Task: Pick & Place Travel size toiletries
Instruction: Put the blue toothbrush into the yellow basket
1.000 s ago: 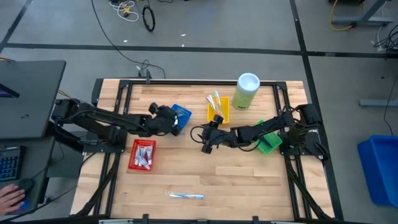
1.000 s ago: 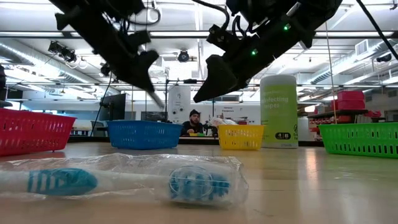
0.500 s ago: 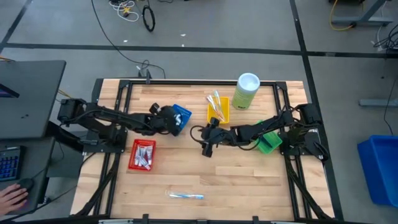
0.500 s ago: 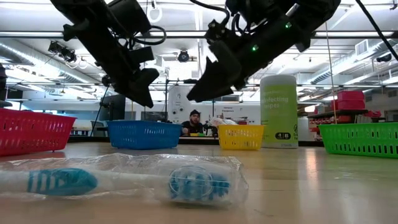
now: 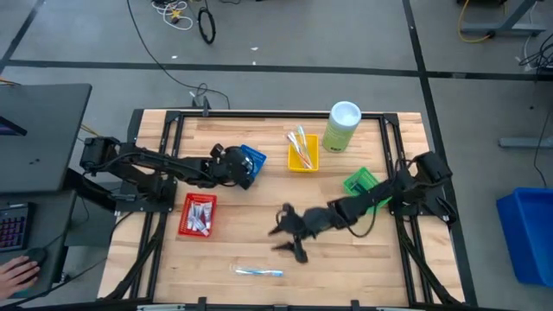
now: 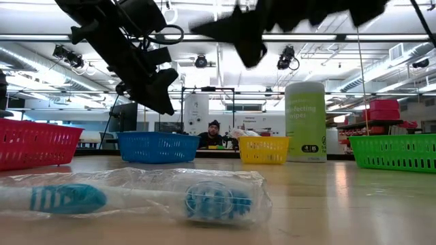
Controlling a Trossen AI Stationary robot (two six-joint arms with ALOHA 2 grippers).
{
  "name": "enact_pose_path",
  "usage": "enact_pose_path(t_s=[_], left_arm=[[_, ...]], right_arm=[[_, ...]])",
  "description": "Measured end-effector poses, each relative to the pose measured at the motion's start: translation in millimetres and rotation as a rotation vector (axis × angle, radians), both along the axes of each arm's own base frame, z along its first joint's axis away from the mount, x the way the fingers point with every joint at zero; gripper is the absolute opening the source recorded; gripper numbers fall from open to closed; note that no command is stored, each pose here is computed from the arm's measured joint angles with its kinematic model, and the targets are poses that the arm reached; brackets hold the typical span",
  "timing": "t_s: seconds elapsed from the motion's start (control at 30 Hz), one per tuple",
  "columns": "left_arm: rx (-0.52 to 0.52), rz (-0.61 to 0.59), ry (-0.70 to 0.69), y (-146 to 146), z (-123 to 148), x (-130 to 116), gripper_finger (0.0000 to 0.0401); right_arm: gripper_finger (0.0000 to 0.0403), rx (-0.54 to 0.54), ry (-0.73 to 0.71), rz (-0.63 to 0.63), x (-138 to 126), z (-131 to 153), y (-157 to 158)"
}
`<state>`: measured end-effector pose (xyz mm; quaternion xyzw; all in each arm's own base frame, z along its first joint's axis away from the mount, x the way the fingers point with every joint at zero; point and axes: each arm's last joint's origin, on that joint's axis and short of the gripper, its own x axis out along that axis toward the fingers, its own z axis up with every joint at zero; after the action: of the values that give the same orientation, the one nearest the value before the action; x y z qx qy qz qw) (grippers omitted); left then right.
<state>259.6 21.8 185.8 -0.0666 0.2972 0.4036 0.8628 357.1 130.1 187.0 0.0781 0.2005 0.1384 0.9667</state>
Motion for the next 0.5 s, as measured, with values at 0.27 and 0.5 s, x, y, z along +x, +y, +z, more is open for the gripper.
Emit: enact_pose_path(t_s=[0.27, 0.5], left_arm=[[-0.063, -0.044, -0.017, -1.7, -0.5, 1.6, 0.0169], [-0.083, -0.093, -0.004, -2.8, -0.9, 2.3, 0.0169]], right_arm=[[0.0244, -0.047, 0.093, 0.062, 18.7, 20.0, 58.9], [0.0228, -0.071, 0.307, 0.004, 55.0, -8.0, 84.8]])
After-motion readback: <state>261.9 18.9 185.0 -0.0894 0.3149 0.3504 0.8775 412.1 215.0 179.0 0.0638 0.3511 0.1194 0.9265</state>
